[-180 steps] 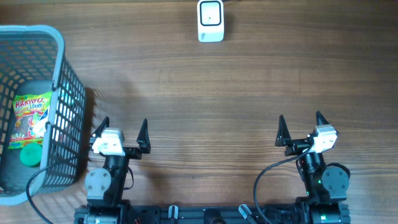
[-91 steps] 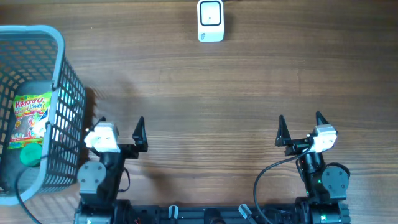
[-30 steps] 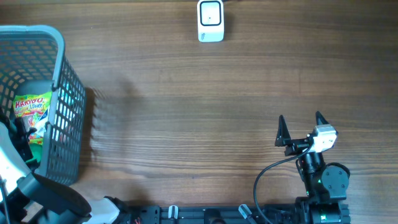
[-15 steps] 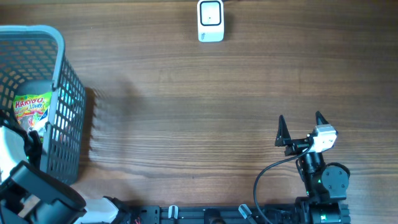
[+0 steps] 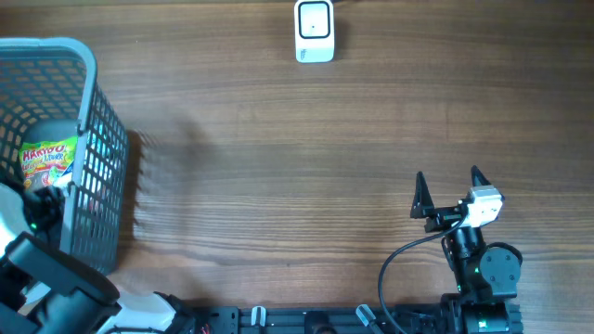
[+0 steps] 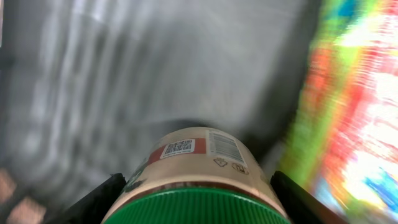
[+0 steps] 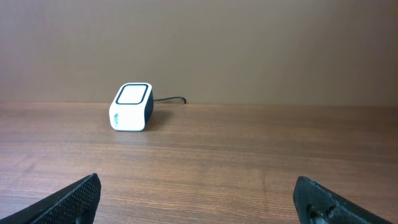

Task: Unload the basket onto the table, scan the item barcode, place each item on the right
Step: 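Reach into the basket and grasp the green-lidded canister with left gripper, then carry the canister to the table center and release it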

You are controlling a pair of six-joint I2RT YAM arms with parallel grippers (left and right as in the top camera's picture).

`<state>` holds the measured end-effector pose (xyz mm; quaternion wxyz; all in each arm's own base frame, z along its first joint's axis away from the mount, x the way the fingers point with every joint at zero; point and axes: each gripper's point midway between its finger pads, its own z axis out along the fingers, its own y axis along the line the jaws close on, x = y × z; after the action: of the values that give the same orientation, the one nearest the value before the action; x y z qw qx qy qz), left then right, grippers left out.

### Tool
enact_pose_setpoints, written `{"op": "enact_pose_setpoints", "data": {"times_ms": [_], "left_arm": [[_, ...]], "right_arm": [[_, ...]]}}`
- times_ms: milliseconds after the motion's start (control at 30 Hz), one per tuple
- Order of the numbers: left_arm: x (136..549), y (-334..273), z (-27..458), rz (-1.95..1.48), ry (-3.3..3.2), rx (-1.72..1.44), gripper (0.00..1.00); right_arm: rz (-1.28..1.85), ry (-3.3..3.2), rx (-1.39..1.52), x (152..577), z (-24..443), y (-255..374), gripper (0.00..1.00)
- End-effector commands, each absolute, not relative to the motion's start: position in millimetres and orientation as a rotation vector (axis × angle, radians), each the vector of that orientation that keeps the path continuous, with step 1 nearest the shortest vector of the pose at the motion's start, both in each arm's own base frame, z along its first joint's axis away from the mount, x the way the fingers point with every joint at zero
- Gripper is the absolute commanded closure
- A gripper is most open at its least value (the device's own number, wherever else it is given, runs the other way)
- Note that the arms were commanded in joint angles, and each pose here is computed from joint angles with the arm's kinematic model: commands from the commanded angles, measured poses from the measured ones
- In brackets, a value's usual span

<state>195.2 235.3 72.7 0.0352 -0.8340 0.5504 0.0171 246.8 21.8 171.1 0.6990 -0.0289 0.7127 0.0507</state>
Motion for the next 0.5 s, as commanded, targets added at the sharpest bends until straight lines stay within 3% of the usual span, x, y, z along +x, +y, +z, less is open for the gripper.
{"op": "enact_pose_setpoints", "data": {"times_ms": [0,67,233,333,467], "left_arm": [[228.5,251.8,174.7,-0.118,1.588,-2.321,0.40],[227.4,246.2,251.3,-0.161,1.499,-2.172,0.39],[220.0,176.1,369.6,-0.462,1.395,-1.772,0.39],[219.5,116.7,398.9,-0.601,1.484,-1.562,0.39],[238.2,48.1,400.9,-0.701,1.758,-1.273,0.39]], "right_arm": [[0.113,1.587,-0.042,247.1,171.5,19.3,0.00],[0.113,1.587,-0.042,247.0,171.5,19.4,0.00],[0.113,1.587,-0.042,247.1,171.3,19.4,0.00],[0.113,1.587,-0.042,247.0,171.5,19.3,0.00],[0.113,1.587,-0.042,247.1,171.5,19.3,0.00]]}}
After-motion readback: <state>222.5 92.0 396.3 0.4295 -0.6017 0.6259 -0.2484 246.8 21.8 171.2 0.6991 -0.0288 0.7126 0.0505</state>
